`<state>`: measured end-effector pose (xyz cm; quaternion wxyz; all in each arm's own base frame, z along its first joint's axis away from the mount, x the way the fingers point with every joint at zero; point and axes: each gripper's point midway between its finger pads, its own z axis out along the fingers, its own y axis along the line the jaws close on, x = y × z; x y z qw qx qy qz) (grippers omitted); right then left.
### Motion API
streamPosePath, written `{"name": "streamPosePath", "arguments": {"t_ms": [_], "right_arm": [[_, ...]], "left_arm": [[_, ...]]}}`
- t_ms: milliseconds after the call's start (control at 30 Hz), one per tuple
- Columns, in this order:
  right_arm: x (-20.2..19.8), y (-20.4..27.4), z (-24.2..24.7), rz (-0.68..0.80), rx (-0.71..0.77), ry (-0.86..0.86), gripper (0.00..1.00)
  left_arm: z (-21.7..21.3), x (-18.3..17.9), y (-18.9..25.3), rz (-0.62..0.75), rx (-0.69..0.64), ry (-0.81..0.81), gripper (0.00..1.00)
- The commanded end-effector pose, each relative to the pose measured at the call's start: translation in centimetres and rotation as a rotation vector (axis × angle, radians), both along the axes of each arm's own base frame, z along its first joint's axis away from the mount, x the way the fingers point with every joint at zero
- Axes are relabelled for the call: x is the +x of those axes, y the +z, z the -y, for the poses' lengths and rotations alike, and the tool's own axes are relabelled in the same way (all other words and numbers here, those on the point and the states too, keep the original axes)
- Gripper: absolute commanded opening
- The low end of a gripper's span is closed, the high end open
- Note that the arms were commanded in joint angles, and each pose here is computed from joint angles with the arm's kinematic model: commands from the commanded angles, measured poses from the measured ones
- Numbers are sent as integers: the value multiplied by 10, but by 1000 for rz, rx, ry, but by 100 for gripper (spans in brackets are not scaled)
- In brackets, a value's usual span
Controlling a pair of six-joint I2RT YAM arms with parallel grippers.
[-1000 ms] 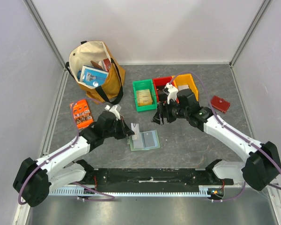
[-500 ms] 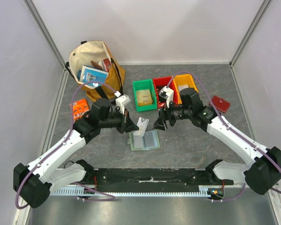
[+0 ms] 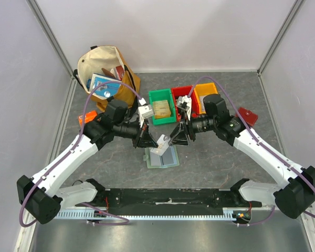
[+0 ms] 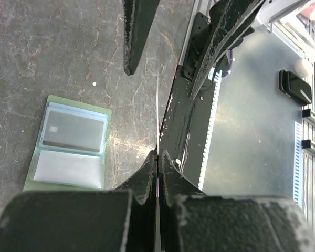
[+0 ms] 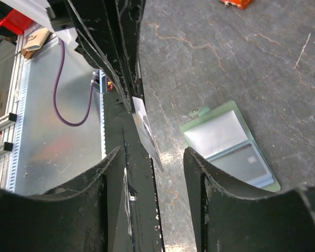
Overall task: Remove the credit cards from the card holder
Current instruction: Remove the credit card from the card holder, then place the credit card in the storage box.
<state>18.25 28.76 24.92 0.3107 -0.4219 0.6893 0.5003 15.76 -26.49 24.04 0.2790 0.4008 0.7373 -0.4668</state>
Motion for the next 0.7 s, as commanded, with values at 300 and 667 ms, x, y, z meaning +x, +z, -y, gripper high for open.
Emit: {"name": "streamPosePath", "arguments": {"t_ms": [300, 667], "right_arm": [[-3, 25, -12, 48, 79, 103, 5], [91, 3, 30, -20, -77, -394, 0]], "left_arm": [[1, -4, 22, 113, -23, -111, 2], [-28, 71, -3, 109, 118, 459, 68]]}}
